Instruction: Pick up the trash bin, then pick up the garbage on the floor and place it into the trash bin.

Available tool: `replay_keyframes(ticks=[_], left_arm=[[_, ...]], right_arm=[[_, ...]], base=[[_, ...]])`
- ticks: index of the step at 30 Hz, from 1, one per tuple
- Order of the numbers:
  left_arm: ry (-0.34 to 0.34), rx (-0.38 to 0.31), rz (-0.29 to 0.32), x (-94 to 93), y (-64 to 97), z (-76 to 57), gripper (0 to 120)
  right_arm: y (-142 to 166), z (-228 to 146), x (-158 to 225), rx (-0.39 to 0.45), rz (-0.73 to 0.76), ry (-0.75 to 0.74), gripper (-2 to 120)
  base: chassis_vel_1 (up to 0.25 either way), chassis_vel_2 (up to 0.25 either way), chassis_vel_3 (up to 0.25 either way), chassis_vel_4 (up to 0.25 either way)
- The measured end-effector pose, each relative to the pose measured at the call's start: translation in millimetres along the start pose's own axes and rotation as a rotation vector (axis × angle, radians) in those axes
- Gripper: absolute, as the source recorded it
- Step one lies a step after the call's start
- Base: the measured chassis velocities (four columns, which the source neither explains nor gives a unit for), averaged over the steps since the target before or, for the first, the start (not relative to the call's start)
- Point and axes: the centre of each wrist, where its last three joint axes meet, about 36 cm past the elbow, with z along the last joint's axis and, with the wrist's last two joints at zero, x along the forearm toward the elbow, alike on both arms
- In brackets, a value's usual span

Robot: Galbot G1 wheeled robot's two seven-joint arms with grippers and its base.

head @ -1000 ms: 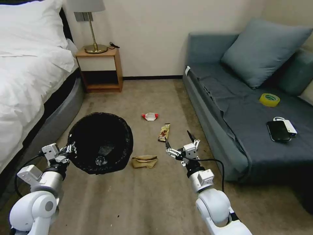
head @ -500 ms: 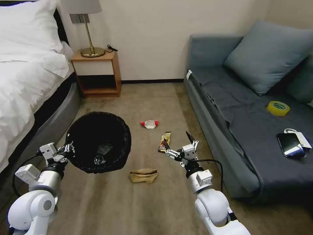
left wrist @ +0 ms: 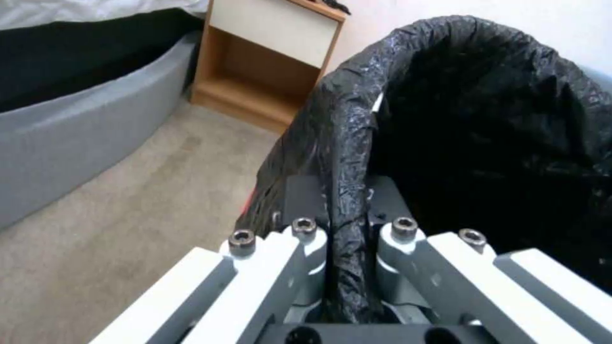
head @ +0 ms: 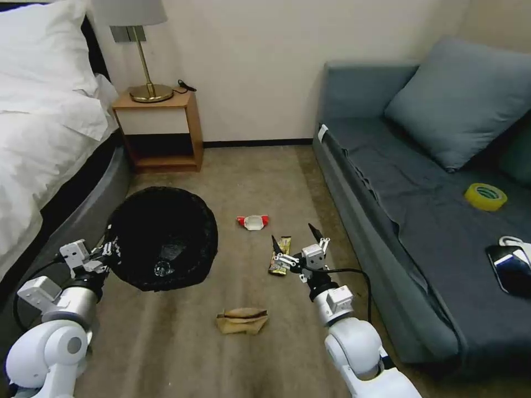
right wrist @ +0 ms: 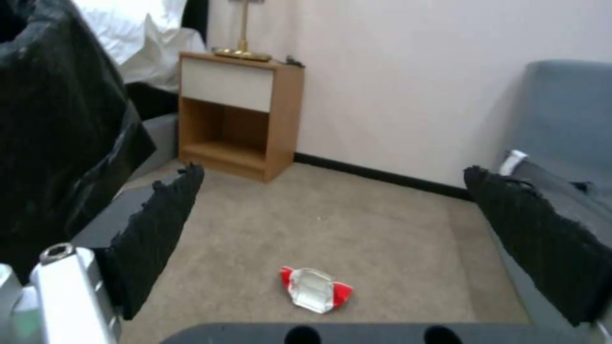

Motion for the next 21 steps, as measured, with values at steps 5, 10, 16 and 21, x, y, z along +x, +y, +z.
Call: replay_keyframes(ticks=[5,10,16,21], left_arm=[[0.003,0.001,-0.018,-1.5,7.3,-2.7,4],[0.007,0.001,-0.035,-2.9,16.2,-4.4,4],[0.014,0.003,-0.033,-6.1,21.0,-6.3,4],[0.018,0.003,-0.036,-5.4,27.3,-6.0,4]], right_arm=[[-3,5,-17,0.046,-0.075,0.018,100],[-27,14,-36,0.132,-0.19,0.082,100],[-67,21,-40,0.24,-0.426,0.274,100],[-68,12,-53,0.231,-0.596,0.383,100]], base=[[-0.067,0.064,0.067,-0.062],[0.0,0.0,0.0,0.0],[0.0,0.0,0.0,0.0],[0.0,0.0,0.0,0.0]])
